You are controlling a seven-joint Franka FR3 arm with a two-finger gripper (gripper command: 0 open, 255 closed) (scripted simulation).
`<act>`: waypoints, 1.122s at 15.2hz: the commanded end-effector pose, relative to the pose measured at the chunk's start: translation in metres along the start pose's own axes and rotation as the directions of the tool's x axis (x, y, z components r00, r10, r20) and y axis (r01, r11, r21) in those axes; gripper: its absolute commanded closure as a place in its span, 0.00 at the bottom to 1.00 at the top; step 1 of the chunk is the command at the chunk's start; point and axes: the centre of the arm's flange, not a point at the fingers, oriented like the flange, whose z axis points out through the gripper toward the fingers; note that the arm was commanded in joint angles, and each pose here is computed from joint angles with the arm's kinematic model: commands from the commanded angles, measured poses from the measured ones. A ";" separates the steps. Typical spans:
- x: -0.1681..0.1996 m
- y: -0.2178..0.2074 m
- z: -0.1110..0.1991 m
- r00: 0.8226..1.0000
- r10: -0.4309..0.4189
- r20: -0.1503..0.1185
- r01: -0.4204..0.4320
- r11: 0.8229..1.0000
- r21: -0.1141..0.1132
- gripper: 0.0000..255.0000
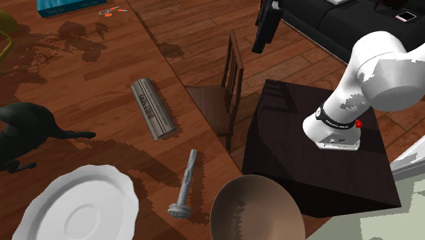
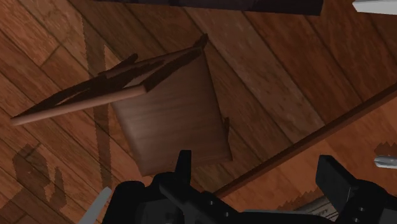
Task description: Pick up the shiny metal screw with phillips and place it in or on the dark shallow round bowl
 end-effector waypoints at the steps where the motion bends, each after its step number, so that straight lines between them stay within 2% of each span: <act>1: 0.006 -0.017 0.012 1.000 0.004 0.005 -0.004 1.000 0.022 0.00; 17: 0.046 -0.189 0.082 0.999 0.014 0.044 -0.022 0.983 0.181 0.00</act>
